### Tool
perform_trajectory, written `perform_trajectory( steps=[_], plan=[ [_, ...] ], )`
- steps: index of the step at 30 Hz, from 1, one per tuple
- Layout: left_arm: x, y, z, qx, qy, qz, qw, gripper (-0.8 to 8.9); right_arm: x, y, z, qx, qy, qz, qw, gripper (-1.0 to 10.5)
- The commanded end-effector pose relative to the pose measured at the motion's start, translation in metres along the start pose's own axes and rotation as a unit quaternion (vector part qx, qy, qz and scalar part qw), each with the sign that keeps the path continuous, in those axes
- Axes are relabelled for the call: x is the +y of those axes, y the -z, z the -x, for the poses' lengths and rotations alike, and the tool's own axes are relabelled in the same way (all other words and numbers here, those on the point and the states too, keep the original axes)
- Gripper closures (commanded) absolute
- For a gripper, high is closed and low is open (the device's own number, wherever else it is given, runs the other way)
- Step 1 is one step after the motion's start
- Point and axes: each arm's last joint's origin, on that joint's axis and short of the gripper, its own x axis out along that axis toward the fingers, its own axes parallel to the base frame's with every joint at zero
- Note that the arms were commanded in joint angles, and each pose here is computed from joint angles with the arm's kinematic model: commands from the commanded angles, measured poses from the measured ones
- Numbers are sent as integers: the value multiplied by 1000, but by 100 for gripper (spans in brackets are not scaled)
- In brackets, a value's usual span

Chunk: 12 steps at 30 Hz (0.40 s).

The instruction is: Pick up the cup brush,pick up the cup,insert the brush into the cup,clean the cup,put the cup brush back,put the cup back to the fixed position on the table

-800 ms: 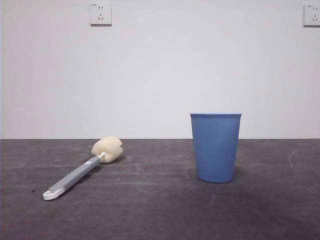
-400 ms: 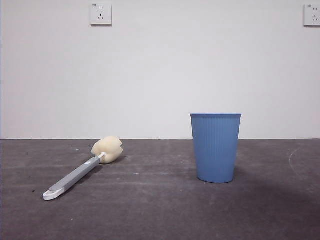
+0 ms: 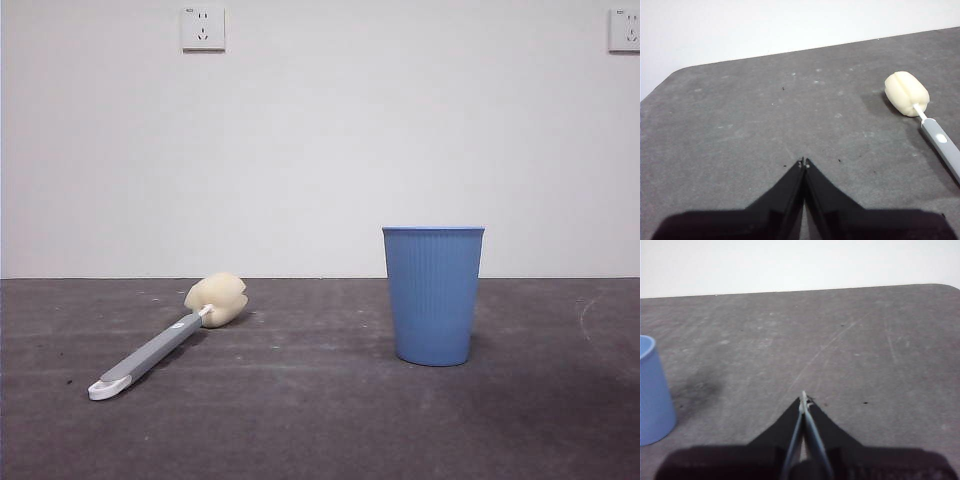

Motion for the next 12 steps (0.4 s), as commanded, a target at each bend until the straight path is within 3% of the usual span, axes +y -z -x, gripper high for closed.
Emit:
perform_trajectory(
  steps=[1,12],
  plan=[
    [0,4,-1,2,-1,5,1000,817,0,4,-1,9,-4,7,1000,946],
    [0,4,-1,2,-1,5,1000,817,0,4,-1,10,-4,10,1000,946]
  ],
)
